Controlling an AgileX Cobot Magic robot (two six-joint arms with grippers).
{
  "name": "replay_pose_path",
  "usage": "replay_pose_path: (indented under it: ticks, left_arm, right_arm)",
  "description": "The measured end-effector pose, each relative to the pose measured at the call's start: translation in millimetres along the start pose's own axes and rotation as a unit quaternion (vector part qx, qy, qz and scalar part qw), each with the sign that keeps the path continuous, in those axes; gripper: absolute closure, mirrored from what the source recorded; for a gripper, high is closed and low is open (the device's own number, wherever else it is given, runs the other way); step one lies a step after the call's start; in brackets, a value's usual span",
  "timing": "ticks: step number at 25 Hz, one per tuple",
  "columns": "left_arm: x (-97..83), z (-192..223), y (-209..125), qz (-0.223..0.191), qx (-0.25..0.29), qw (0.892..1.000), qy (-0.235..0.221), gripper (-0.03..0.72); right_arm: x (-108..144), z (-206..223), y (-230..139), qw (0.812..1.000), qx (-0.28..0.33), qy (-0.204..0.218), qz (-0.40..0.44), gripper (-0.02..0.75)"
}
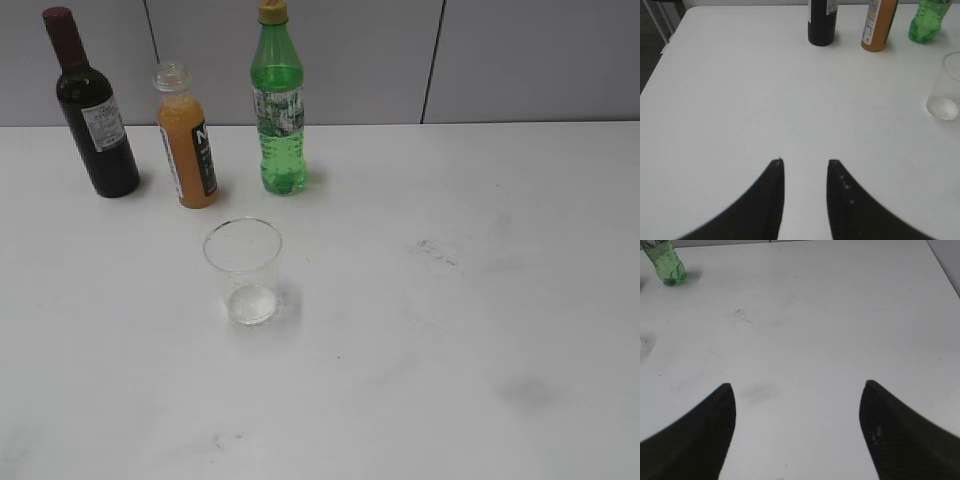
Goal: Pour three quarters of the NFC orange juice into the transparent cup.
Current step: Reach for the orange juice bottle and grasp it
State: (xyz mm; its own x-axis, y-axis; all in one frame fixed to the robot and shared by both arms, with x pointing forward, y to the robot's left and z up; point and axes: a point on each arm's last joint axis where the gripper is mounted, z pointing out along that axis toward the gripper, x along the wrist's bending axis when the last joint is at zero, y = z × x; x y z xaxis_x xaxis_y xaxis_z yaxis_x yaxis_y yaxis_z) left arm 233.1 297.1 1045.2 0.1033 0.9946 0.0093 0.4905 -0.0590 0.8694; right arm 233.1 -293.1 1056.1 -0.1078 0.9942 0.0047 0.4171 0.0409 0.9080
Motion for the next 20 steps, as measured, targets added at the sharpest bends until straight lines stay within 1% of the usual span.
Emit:
replay_pose_path:
  ticks: [20]
  left_arm:
    - [0.0, 0.0, 0.1, 0.0, 0.0, 1.0, 0.0, 0.45]
  right_arm:
    - [0.0, 0.0, -0.1, 1.0, 0.0, 0.0, 0.0, 0.147]
